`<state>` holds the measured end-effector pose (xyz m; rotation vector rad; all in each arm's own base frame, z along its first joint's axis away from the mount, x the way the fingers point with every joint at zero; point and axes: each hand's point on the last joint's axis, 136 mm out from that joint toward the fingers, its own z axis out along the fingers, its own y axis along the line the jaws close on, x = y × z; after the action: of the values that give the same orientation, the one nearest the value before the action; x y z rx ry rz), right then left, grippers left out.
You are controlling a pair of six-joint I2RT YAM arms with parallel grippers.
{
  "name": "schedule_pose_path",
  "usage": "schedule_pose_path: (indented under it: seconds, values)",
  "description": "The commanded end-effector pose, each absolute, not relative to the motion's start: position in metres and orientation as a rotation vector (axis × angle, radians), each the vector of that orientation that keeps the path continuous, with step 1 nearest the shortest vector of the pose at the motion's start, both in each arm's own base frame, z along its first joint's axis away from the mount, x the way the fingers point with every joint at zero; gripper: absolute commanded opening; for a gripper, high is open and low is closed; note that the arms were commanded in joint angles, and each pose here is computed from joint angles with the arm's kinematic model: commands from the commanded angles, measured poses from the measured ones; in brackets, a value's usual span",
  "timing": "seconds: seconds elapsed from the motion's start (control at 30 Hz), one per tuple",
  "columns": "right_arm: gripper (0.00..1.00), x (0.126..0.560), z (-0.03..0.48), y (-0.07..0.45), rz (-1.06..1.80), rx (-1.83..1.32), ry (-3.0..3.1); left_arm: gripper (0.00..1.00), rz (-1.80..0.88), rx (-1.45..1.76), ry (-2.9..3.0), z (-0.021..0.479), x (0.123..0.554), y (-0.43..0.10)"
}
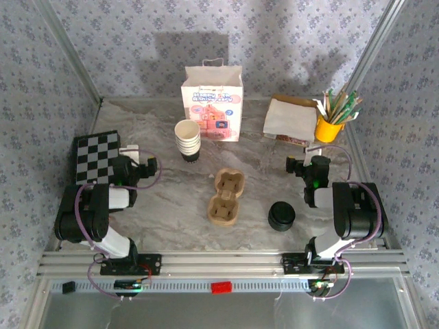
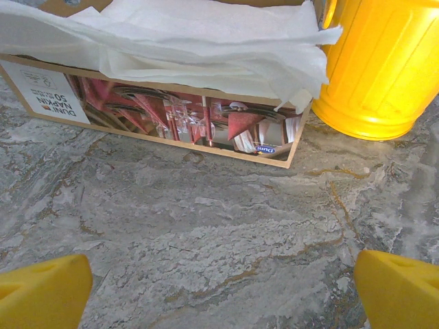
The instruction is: Pack the takeout coffee
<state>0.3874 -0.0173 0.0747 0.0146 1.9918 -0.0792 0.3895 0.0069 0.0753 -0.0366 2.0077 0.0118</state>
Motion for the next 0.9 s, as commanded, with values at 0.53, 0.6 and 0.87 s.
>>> schedule_pose_path:
  seconds: [0.53, 0.6, 0.87]
  values:
    - [1.00, 0.391, 0.087, -0.014, -0.056, 0.011, 1.949, 1.00, -0.002, -0.019, 1.969, 0.090, 0.398, 0.005]
    - [1.00, 0.390, 0.089, -0.012, -0.048, -0.003, 1.940, 1.00, -0.013, -0.001, 1.964, 0.092, 0.398, 0.003]
    - [1.00, 0.375, 0.116, -0.018, -0.070, 0.054, 1.919, 1.00, -0.039, 0.008, 1.956, 0.116, 0.386, -0.002]
